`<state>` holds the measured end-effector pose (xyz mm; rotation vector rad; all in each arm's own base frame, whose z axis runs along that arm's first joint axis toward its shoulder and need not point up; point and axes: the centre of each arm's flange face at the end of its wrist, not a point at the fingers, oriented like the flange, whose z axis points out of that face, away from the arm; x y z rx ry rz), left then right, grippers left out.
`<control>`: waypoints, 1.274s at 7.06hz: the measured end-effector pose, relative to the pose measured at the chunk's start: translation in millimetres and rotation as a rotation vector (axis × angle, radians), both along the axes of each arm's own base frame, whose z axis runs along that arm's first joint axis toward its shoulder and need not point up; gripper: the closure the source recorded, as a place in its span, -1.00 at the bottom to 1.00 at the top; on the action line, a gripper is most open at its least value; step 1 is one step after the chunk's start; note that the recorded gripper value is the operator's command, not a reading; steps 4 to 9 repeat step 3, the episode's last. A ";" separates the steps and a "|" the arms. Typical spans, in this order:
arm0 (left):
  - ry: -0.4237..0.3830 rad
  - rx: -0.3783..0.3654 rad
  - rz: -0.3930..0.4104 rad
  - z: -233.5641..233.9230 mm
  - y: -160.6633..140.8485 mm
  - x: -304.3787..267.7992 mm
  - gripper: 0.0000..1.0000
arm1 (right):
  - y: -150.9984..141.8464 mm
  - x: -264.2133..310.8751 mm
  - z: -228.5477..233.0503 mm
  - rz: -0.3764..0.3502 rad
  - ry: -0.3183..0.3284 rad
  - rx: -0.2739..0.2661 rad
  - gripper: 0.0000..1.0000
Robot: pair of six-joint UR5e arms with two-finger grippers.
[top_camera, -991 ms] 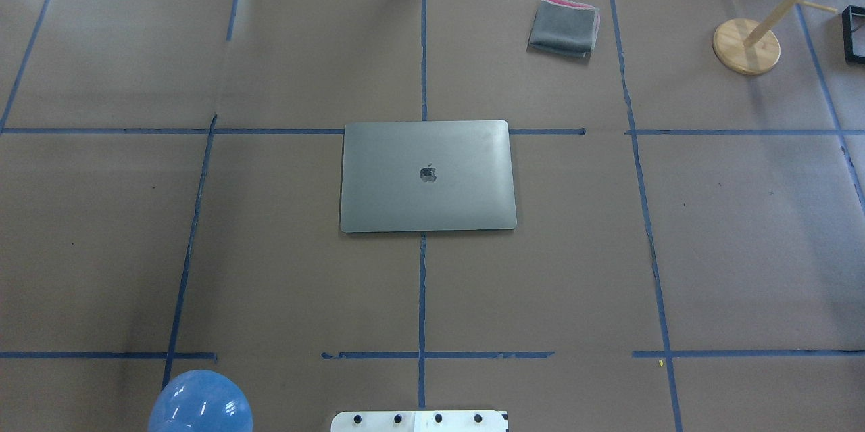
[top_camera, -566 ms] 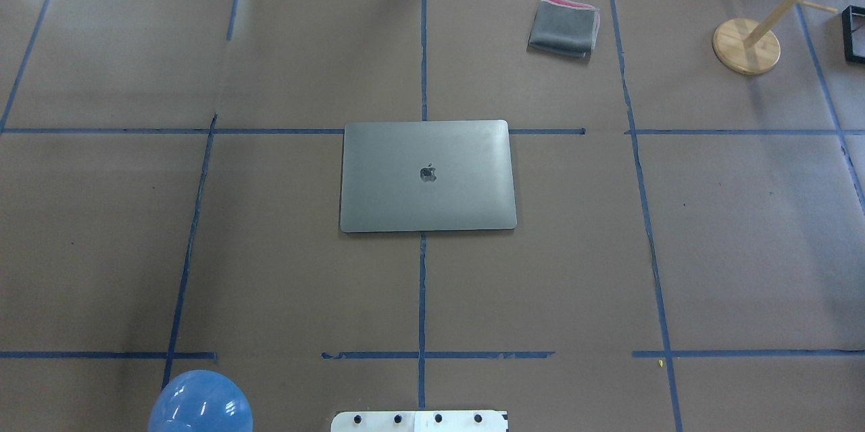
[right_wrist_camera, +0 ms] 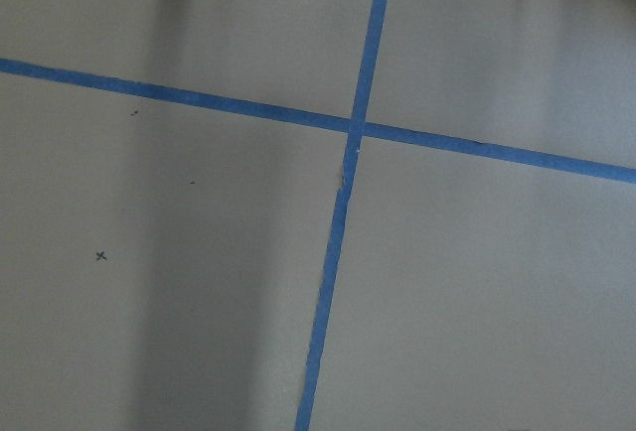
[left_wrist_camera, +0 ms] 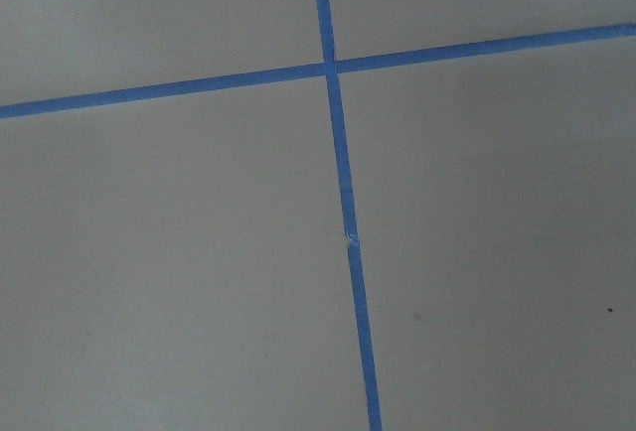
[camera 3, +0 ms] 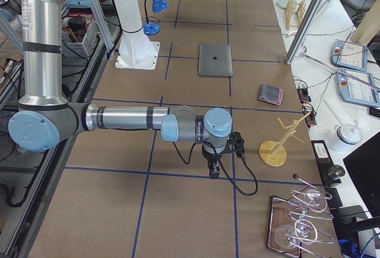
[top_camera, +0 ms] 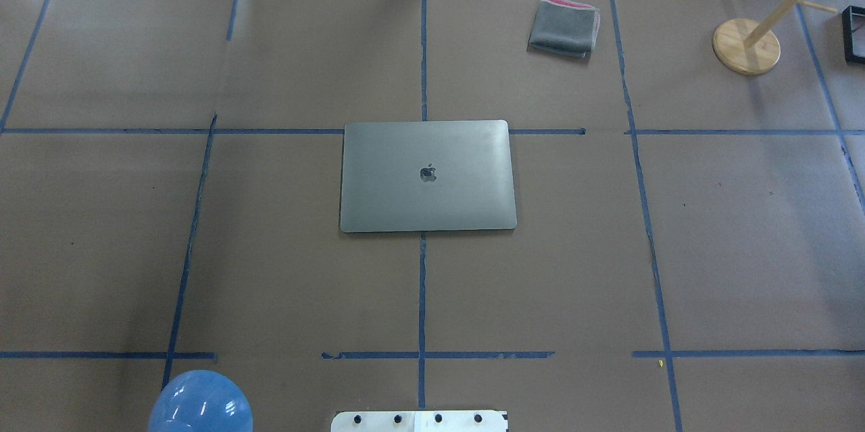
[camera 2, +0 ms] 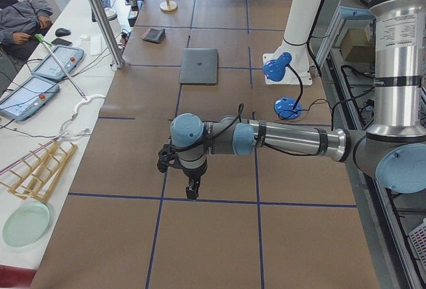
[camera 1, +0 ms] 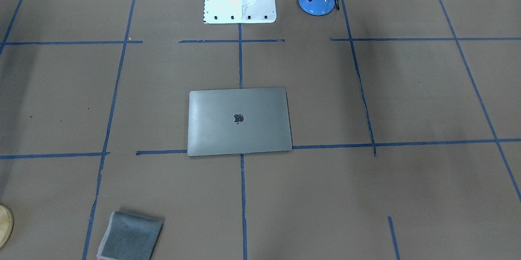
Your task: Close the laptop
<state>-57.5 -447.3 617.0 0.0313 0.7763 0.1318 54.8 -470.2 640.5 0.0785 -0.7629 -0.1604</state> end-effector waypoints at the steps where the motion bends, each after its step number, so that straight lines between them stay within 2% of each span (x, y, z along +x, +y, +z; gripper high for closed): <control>1: 0.000 0.001 0.000 -0.2 0.0 0.0 -1.00 | -0.2 0.0 -1.6 0.001 0.000 0.003 -1.00; 9: 0.000 0.001 0.000 -0.3 0.0 0.0 -1.00 | -0.4 0.0 -3.9 0.002 0.000 0.006 -1.00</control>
